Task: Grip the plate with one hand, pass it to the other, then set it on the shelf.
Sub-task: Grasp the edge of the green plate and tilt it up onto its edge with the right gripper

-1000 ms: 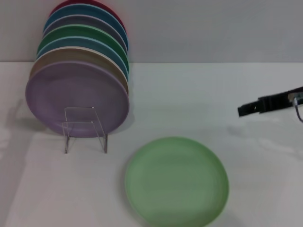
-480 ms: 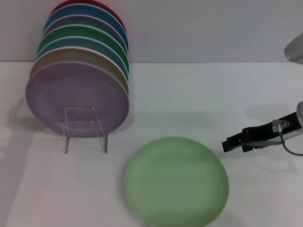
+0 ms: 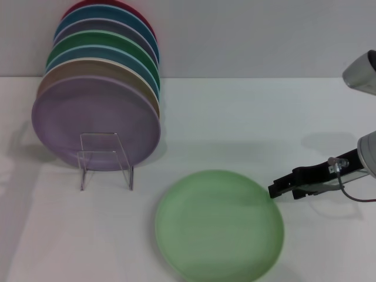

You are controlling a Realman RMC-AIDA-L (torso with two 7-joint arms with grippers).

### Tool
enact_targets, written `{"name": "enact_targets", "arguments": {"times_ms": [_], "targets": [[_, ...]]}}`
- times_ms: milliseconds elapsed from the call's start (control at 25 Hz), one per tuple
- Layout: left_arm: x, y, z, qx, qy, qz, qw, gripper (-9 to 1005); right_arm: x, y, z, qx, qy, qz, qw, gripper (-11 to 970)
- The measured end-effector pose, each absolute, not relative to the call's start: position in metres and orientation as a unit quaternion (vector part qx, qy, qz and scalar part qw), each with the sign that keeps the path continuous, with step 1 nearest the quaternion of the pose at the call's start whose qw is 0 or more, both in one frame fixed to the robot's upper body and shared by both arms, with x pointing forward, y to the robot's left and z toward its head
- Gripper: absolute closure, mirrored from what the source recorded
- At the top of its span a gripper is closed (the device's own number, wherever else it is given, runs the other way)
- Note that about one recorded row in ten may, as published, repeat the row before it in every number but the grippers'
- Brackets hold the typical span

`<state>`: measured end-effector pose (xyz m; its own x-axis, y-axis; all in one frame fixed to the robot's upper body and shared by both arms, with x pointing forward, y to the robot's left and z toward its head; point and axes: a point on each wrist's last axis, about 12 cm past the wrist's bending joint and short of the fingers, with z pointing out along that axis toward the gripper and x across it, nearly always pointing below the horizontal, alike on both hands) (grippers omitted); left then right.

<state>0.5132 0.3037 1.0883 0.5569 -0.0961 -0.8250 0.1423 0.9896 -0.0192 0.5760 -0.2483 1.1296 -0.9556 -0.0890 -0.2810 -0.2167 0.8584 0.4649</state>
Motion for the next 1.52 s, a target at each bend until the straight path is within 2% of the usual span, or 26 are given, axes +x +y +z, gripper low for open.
{"name": "enact_targets", "arguments": {"times_ms": [1360,1400,1520], "targets": [[0.508,0.308,1.091,0.021,0.447,-0.061,0.892,163,0.579,-0.232,1.11,-0.086,0.956,0.262,0.102,459],[0.507,0.309,1.091,0.021,0.446,-0.061,0.893,162,0.579,-0.232,1.11,-0.087,0.956,0.261,0.102,682],[0.506,0.309,1.091,0.02,0.445,-0.06,0.893,162,0.579,-0.232,1.11,-0.086,0.956,0.261,0.101,696]]}}
